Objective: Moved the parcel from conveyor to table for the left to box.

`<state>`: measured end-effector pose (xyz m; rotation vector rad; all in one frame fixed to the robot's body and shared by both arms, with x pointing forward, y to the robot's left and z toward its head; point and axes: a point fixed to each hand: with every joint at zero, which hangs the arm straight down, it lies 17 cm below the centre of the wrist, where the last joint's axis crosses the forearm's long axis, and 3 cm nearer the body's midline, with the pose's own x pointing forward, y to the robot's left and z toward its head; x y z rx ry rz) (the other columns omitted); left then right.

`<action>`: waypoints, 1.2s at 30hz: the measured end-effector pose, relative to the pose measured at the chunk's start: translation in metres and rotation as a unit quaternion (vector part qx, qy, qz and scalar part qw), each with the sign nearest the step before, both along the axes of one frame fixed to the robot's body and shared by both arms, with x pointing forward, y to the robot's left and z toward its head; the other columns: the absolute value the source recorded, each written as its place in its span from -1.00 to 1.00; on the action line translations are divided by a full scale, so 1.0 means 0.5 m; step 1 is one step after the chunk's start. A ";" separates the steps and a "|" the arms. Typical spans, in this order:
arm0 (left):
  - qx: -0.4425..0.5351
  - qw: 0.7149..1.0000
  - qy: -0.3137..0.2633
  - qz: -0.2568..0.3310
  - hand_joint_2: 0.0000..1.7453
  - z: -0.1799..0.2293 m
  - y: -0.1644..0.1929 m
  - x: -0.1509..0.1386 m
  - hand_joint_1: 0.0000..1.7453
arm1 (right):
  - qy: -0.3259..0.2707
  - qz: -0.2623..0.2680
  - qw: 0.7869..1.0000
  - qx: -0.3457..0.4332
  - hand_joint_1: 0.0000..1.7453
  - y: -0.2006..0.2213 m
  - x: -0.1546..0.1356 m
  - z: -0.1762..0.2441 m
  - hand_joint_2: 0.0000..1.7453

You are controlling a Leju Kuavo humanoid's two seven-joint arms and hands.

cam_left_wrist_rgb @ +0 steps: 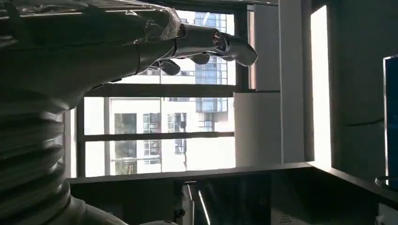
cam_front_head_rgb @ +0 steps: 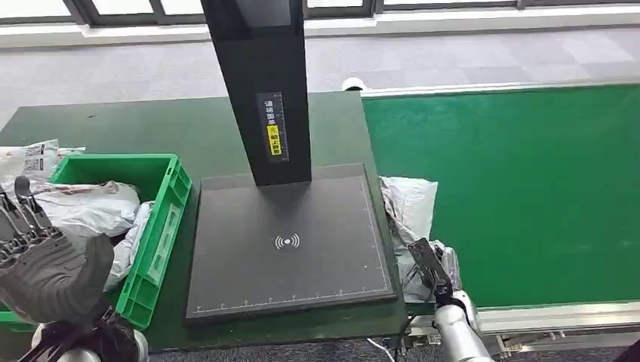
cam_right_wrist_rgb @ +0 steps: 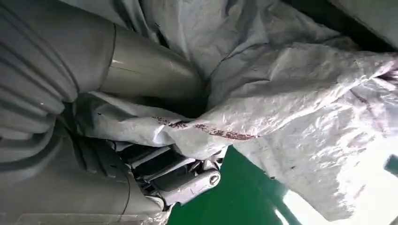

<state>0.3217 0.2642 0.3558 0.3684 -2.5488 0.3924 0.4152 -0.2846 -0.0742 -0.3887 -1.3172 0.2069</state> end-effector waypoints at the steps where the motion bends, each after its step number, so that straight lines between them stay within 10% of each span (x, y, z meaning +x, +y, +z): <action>1: 0.000 1.000 0.000 0.001 1.00 0.000 0.000 0.000 -1.00 | -0.014 -0.003 1.000 0.000 1.00 -0.003 -0.003 0.008 1.00; 16: 0.007 1.000 0.004 0.003 1.00 -0.005 -0.006 -0.003 -1.00 | -0.230 -0.118 0.966 -0.022 1.00 -0.067 -0.027 0.265 1.00; 26: 0.010 1.000 0.004 -0.001 1.00 -0.005 -0.009 -0.008 -1.00 | -0.382 -0.219 0.896 -0.063 1.00 -0.123 -0.136 0.498 1.00; 31: 0.010 1.000 0.003 -0.001 1.00 -0.004 -0.009 -0.009 -1.00 | -0.433 -0.190 0.880 -0.046 1.00 -0.069 -0.144 0.582 1.00; 36: 0.008 1.000 0.003 -0.007 1.00 -0.003 -0.010 -0.008 -1.00 | -0.444 -0.049 0.894 -0.005 1.00 0.090 -0.101 0.608 1.00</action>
